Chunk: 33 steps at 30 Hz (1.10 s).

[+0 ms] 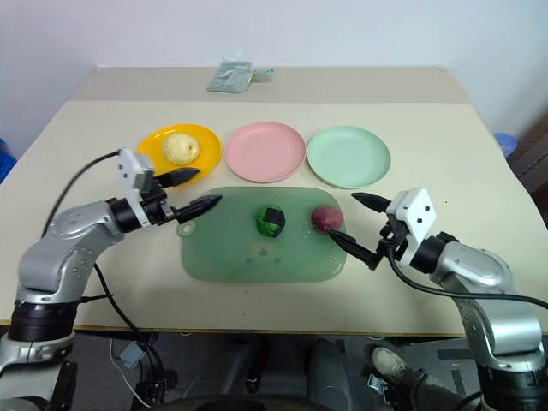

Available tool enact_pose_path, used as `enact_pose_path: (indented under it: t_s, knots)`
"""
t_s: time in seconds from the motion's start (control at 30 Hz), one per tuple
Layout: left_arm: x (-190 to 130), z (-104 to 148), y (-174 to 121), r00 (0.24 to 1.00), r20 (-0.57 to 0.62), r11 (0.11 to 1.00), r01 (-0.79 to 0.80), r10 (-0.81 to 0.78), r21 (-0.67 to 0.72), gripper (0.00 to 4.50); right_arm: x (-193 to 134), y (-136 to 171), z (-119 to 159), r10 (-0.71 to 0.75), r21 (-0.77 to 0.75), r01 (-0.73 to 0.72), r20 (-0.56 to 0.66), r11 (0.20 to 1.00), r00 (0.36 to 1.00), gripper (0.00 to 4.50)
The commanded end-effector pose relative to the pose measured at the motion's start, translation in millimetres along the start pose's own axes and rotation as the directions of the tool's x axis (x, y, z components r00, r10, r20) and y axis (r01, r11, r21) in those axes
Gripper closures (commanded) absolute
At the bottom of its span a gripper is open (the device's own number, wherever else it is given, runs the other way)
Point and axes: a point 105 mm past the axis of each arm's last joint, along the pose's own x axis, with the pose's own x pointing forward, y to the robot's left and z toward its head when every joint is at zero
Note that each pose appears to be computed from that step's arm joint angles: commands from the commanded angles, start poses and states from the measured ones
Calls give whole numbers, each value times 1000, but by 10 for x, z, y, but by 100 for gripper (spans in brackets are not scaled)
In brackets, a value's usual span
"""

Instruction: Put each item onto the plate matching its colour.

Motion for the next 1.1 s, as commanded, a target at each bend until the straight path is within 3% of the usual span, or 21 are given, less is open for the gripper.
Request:
enact_pose_path:
  t_s: [0.03,0.2,0.33,0.67,1.1]
  knots:
    - [147,-12,0,996,-19,996,86,-85,39,4,-56,31,135,-34,-52,35,18,998,999,0]
    - [389,-4,-4,986,-8,984,166,-166,62,4,-68,124,220,-76,-57,78,30,995,997,0]
    - [332,36,-4,982,10,978,188,-190,84,4,42,241,302,-71,-52,73,45,996,996,0]
    - [-561,25,-178,968,48,968,244,-247,49,4,678,381,318,35,-10,-35,16,999,999,0]
    - [-831,8,-463,968,-23,967,252,-251,42,4,1093,473,-16,237,146,-219,-122,965,964,0]
